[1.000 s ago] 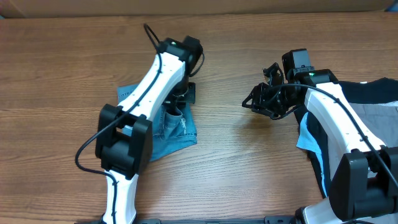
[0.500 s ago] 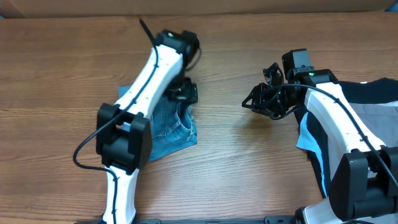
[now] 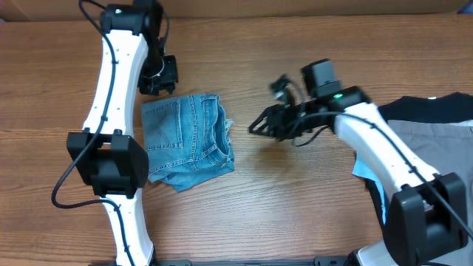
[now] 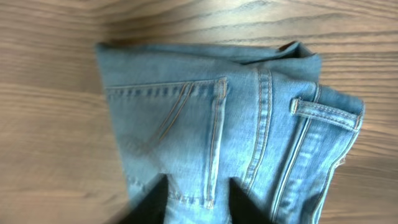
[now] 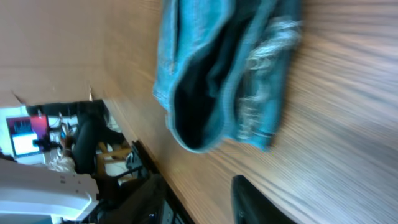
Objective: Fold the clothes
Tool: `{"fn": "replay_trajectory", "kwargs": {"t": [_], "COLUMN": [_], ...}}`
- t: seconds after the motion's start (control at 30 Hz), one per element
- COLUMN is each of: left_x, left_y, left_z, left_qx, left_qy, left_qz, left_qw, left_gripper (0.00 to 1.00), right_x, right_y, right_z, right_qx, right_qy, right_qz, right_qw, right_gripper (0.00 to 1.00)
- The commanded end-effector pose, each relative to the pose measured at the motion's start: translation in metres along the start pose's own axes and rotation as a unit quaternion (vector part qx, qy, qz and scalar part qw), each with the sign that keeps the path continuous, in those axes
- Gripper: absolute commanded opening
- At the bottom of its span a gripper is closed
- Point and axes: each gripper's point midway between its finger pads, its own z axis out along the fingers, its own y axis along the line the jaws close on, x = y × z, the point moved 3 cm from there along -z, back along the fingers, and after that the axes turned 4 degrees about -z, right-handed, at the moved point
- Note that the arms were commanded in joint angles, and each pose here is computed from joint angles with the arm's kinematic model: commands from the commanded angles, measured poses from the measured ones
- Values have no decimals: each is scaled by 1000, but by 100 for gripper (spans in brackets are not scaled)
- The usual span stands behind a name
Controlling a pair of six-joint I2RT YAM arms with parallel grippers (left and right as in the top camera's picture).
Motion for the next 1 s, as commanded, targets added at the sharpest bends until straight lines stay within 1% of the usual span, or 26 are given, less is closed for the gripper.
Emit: {"fn": "replay_trajectory", "kwargs": {"t": [0.0,0.03,0.1,0.17,0.23,0.27,0.37,0.43,0.53,0.57,0.7,0.83,0.97], "left_x": [7,8,8,9,10,10,14,16,18,22,30,31,29], "left_y": [-5,-3,0,2,3,3,3,4,6,7,10,10,10], "left_z": [15,19,30,40,49,53,65,72,82,88,96,103,103], "left_qx": [79,84,86,85,85,85,83,82,81,80,77,77,78], "left_qy": [36,40,45,49,54,55,63,67,73,79,97,97,92], "left_qz": [66,74,88,93,94,96,96,96,94,93,90,90,91], "left_qw": [994,993,991,991,991,990,990,990,990,989,988,988,988], "left_gripper": [4,5,4,4,4,4,4,4,4,4,4,4,4], "right_x": [2,1,-3,-6,-6,-5,-3,-1,4,8,16,14,-2], "right_y": [28,30,38,44,44,41,20,2,-25,-39,-72,-74,-52], "right_z": [32,39,52,64,75,82,104,119,134,138,135,124,95], "right_qx": [40,59,78,87,89,88,96,103,117,129,186,195,203], "right_qy": [3,-3,-20,-30,-28,-24,-7,4,23,32,38,37,24], "right_qz": [-23,-29,-61,-86,-95,-92,-49,-26,1,24,100,107,91], "right_qw": [999,998,995,992,991,992,994,994,993,991,977,974,975], "right_gripper": [32,30,29,22,20,20,11,7,5,4,4,4,4]}}
